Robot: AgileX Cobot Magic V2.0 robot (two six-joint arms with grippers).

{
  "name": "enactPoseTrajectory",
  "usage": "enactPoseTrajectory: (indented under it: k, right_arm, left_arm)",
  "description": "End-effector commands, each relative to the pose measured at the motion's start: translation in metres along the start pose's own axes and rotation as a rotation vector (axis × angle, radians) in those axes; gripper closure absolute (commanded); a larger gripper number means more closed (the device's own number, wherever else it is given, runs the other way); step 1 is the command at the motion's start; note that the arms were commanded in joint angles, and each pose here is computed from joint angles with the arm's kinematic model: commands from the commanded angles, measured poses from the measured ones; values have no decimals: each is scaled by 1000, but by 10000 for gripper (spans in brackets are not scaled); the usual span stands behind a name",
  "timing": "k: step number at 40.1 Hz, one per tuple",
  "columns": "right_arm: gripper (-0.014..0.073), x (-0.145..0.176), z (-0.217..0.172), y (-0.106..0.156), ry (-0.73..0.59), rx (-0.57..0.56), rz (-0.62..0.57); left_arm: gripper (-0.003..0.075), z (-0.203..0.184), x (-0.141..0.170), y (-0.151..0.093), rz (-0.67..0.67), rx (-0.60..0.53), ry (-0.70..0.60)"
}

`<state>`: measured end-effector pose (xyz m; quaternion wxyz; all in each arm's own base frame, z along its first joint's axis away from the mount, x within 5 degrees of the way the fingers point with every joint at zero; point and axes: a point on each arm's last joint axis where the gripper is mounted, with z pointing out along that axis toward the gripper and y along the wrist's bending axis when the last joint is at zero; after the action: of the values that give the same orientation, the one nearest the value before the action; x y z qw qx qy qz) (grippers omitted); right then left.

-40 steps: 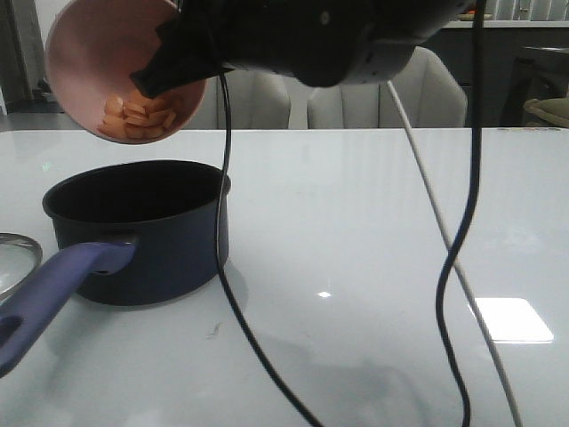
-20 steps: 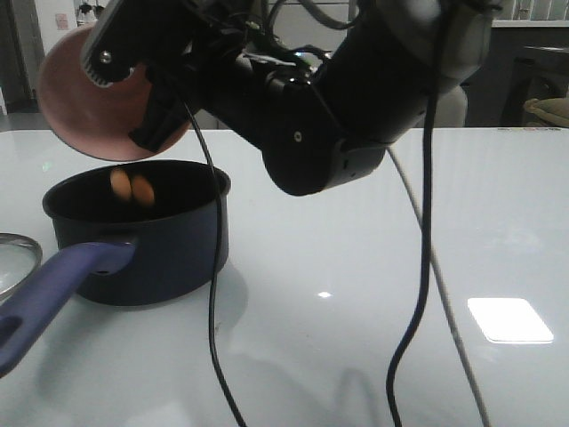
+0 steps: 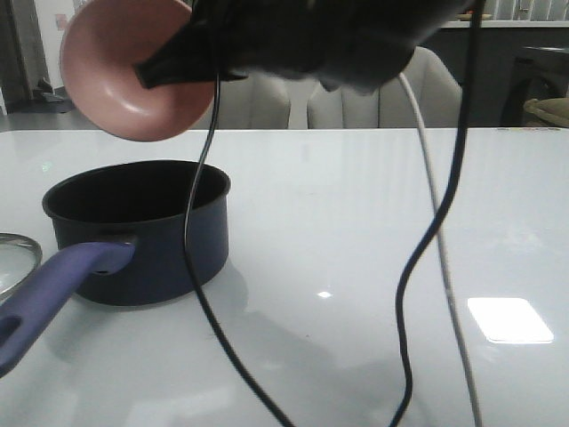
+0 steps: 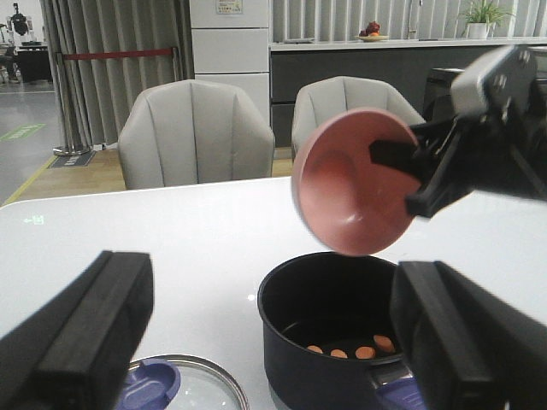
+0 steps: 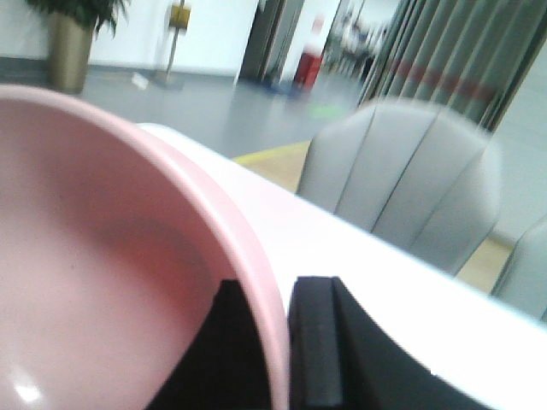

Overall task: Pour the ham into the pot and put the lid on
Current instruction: 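Tilt the pink bowl to pour the ham into the saucepan, then carry the empty bowl back and lower it onto the table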

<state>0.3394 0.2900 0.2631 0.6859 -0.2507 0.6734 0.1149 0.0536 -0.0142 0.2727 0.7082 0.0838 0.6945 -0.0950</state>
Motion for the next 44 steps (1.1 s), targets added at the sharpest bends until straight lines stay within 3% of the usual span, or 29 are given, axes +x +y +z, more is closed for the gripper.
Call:
enactPoseTrajectory:
  k: [1,7,14,20,33,44]
  right_arm:
    - [460,-65,-24,-25,-56,4,120]
    - [460,-82,-47,-52,88,-76,162]
    - [459,-79,-66,-92,262,-117,167]
    - [459,-61,-75,-124,422,-108,168]
    - [459,-18,-98,-181,766,47,376]
    - [459,38,-89,-194,999,47,473]
  left_arm:
    - [118,-1,-16,0,-9,5,-102]
    - [118,-1,-16,0,-9,5,-102]
    - [118,-1,-16,0,-9,5,-102]
    - [118,-1,-16,0,-9,5,-102]
    - [118,-1,-16,0,-9,5,-102]
    - [118,-1,-16,0,-9,5,-102]
